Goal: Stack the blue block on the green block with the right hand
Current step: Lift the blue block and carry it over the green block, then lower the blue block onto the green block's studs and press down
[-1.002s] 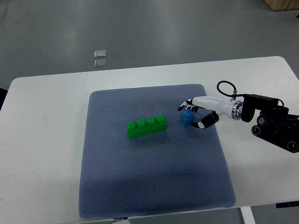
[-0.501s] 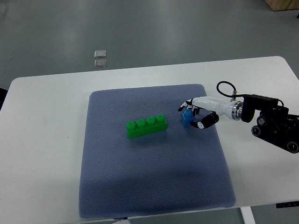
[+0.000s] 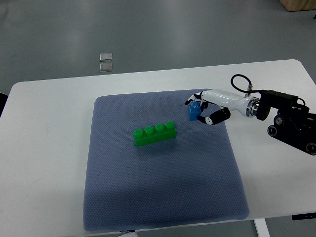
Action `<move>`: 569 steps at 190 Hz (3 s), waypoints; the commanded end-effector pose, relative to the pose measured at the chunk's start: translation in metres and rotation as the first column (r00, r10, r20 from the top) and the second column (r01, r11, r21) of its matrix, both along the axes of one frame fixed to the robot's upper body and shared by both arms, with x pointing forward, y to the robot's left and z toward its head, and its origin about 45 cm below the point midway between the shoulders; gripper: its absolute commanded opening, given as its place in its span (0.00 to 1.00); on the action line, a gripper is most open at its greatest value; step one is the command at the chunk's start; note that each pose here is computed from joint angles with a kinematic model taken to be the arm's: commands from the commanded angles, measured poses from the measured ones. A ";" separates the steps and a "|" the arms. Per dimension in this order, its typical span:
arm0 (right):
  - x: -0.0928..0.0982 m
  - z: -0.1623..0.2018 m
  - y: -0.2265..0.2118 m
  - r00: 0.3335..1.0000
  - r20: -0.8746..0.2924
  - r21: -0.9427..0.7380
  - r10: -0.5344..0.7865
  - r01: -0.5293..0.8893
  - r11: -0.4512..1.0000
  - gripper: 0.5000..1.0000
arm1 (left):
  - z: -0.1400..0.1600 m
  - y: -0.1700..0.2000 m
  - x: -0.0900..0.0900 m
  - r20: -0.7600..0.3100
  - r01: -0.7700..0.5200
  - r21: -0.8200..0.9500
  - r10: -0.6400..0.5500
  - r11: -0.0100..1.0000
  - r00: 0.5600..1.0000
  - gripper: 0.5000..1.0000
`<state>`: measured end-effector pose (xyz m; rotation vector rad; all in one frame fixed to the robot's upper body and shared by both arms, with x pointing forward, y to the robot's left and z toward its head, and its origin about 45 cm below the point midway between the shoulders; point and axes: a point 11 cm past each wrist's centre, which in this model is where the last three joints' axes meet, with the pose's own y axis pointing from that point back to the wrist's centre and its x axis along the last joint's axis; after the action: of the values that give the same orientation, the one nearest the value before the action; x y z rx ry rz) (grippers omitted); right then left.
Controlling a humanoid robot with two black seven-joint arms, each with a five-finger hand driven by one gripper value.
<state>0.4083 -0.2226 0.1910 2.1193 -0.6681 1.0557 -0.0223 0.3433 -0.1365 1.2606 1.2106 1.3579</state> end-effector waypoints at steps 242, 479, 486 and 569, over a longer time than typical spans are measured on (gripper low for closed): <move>-0.021 0.009 0.096 0.962 0.091 0.008 0.257 -0.258 0.966 0.03 | 0.000 0.000 0.000 0.000 0.000 0.000 0.000 1.000 1.000 1.00; -0.016 -0.006 0.094 0.970 0.068 -0.036 0.233 -0.231 0.972 0.03 | 0.000 0.000 0.000 0.000 0.000 0.000 0.000 1.000 1.000 1.00; -0.016 -0.006 0.094 0.970 0.068 -0.036 0.233 -0.231 0.972 0.03 | 0.000 0.000 0.000 0.000 0.000 0.000 0.000 1.000 1.000 1.00; -0.019 -0.009 0.097 0.970 0.061 -0.036 0.236 -0.234 0.972 0.03 | 0.000 0.000 0.000 0.000 0.000 0.000 0.000 1.000 1.000 1.00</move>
<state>0.3894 -0.1259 0.1827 2.1886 -0.4336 1.2606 -0.0223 0.3433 -0.1365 1.2605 1.2103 1.3580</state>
